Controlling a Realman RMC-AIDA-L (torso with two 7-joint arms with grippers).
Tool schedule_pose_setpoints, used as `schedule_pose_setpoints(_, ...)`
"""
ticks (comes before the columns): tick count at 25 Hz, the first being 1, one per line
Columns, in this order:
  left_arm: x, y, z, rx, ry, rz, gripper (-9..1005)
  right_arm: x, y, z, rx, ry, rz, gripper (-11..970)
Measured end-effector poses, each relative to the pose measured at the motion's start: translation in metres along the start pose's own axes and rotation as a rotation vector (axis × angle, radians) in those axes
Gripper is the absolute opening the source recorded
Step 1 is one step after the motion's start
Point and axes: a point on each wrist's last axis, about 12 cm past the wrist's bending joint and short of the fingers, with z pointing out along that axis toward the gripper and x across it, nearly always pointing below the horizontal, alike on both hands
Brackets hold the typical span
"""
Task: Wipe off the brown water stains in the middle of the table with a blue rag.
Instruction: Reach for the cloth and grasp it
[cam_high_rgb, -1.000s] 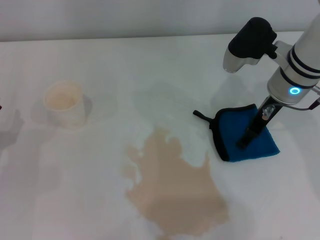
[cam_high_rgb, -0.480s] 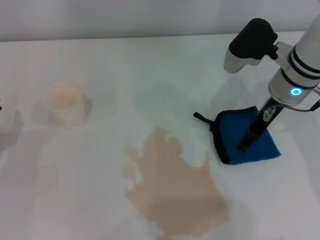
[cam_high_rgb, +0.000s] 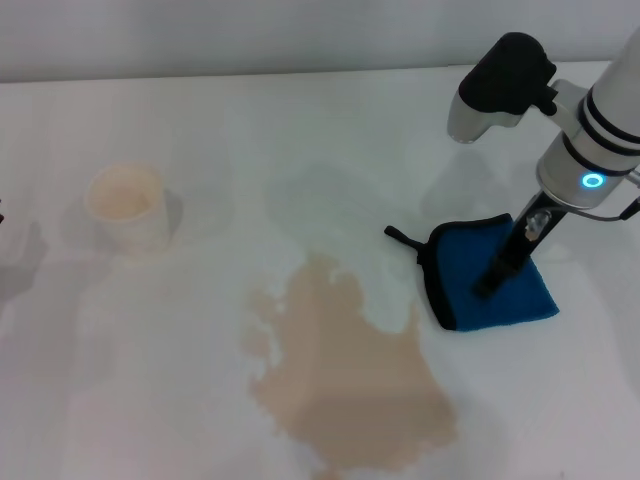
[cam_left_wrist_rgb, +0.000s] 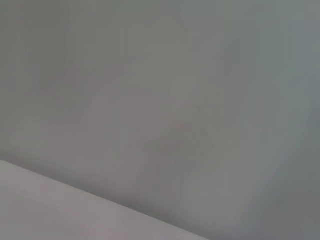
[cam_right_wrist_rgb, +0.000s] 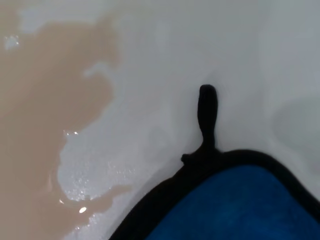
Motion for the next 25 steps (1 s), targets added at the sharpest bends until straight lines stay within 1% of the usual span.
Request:
schedule_pose_setpoints(1,0.0,0.0,0.0,0.0,0.0,0.0,891,-0.0005,-0.0002,-0.0007,0.002,-0.004,0.0,756)
schedule_pose_setpoints(6,-0.0001,-0.0001,0.0001,0.0,-0.001,0.0,891,-0.0034,-0.0004,-0.0038,0.004,-0.008,-0.004,635)
schedule_pose_setpoints(12,-0.0003,-0.0001,0.0001,0.001,-0.002,0.0,892,-0.0049,0.0013,-0.0039,0.004,-0.007,-0.011,401)
schedule_pose_setpoints(18,-0.0017,0.0007,0.0007,0.002,-0.005,0.004,892,-0.0072,0.0061,-0.0046,0.026,0.008,-0.06,258)
schedule_pose_setpoints(22,-0.0024,0.001,0.0011,0.003,-0.007,0.005,892,-0.0084,0.0075,-0.0049,0.025,0.006,-0.067,162)
schedule_pose_setpoints(25,-0.0027,0.0014,0.0011,0.002,-0.007,0.006,892,-0.0095,0.0077,-0.006,0.028,0.001,-0.07,241)
